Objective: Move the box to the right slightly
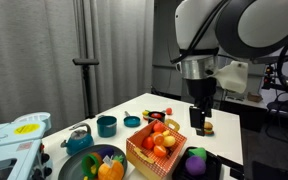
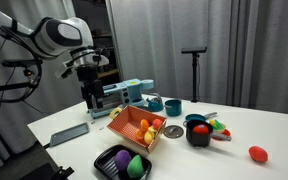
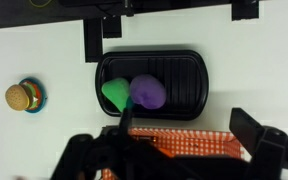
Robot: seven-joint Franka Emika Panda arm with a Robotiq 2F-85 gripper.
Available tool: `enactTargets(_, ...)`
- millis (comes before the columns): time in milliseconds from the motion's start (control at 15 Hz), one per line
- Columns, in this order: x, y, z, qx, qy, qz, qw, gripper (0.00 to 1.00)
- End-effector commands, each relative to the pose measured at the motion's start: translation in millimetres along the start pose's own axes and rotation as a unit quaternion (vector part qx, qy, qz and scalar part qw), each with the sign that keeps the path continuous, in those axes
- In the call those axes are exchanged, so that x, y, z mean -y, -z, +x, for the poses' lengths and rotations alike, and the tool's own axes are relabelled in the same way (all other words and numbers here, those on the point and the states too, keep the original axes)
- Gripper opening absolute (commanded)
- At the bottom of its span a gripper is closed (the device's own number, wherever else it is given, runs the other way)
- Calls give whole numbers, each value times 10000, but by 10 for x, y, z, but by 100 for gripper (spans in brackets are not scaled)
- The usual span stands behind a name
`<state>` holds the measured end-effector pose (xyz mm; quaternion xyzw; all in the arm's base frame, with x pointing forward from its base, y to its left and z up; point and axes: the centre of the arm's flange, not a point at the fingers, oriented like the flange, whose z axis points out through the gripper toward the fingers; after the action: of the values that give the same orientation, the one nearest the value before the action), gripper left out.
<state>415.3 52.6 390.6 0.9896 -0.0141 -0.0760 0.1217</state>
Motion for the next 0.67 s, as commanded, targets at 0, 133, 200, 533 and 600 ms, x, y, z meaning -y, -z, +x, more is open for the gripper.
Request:
enactTargets(0, -254, -151, 267, -180, -719, 73, 9972, 100)
enactTargets(133, -378, -235, 406, -217, -1058, 128, 9941, 100)
enactTargets(200, -500, -276, 461, -227, -1195, 177, 9924, 100)
enactTargets(533, -768, -439, 849, -205, -1519, 198, 9880, 100)
enactTargets(600, -789, -443, 927, -182, -1543, 200, 9877, 100)
